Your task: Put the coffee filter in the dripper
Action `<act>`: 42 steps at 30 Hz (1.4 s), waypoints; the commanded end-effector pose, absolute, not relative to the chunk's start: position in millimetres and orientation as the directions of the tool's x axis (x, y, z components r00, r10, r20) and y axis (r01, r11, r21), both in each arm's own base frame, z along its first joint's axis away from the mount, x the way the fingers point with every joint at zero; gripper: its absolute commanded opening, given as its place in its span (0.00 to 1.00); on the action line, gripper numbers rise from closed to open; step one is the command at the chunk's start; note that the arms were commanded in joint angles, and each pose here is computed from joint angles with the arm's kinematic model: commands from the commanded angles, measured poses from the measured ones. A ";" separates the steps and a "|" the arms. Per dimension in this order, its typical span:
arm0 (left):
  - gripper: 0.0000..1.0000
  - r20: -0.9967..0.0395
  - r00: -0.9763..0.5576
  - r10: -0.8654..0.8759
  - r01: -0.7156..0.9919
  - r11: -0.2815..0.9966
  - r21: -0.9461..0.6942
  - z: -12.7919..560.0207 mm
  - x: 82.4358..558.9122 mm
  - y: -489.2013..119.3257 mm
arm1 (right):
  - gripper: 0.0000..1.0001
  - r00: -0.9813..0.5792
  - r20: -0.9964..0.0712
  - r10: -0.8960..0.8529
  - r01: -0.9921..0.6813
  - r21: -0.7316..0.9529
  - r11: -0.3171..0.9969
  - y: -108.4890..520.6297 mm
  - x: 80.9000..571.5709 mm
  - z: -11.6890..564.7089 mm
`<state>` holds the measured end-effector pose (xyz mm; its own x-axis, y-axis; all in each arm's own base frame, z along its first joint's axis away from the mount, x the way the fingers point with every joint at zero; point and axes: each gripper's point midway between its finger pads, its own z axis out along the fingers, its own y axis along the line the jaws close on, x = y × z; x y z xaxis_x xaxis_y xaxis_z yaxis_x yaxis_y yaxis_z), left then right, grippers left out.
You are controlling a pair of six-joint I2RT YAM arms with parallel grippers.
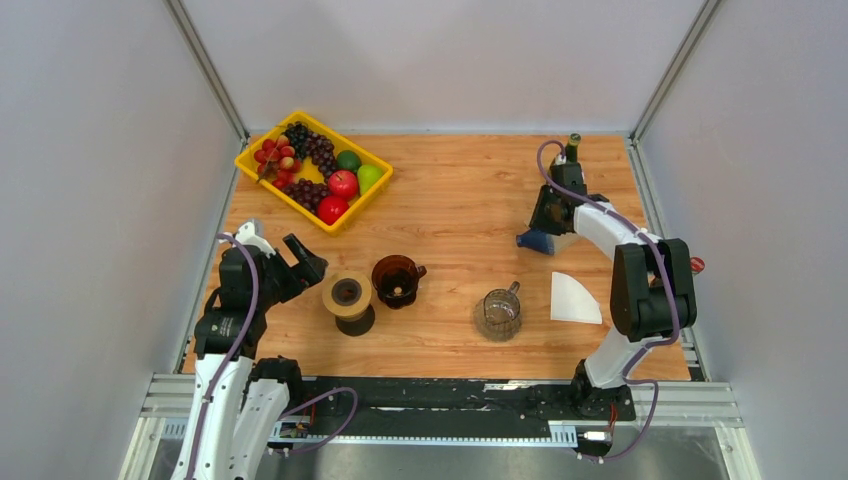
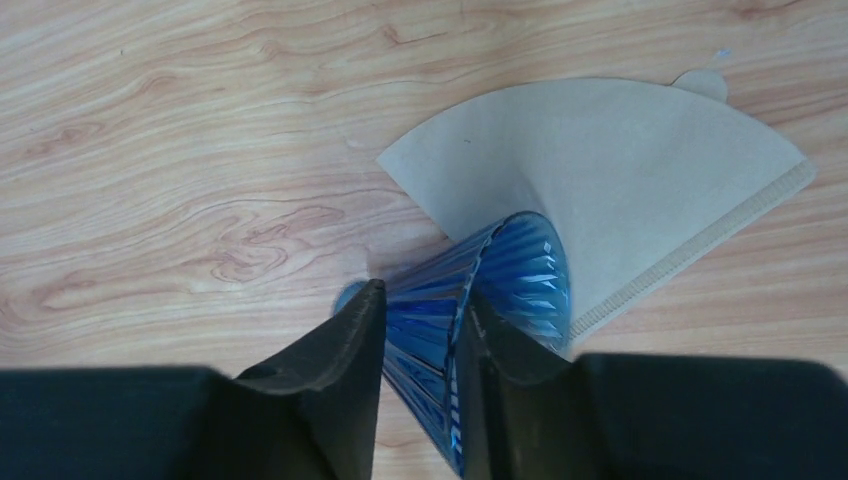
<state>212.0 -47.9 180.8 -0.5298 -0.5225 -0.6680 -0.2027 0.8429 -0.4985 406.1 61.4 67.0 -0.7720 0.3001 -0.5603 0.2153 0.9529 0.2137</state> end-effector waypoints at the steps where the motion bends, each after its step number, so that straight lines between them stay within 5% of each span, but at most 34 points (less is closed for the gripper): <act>1: 1.00 -0.693 -0.509 -0.511 -0.177 0.850 -0.497 192.1 214.4 -47.9 | 0.27 -0.735 -0.584 0.344 0.250 0.238 0.939 59.6 413.7 67.3; 13: 1.00 -0.692 -0.507 -0.513 -0.171 0.847 -0.503 193.5 214.5 -49.1 | 0.01 -0.707 -0.626 0.329 0.180 0.291 0.940 69.1 412.9 99.0; 25: 1.00 -0.709 -0.493 -0.503 -0.182 0.857 -0.482 197.7 215.0 -43.8 | 0.00 -0.573 -0.813 0.104 -0.157 0.233 0.960 118.6 400.1 193.1; 32: 1.00 -0.721 -0.485 -0.495 -0.203 0.865 -0.458 197.5 215.2 -37.6 | 0.00 -0.278 -0.937 -0.210 -0.484 -0.052 0.873 206.9 355.0 272.7; 42: 1.00 -0.732 -0.464 -0.499 -0.263 0.867 -0.424 206.7 213.6 -25.2 | 0.00 0.203 -0.867 -0.455 -0.747 -0.437 0.501 330.4 275.5 316.1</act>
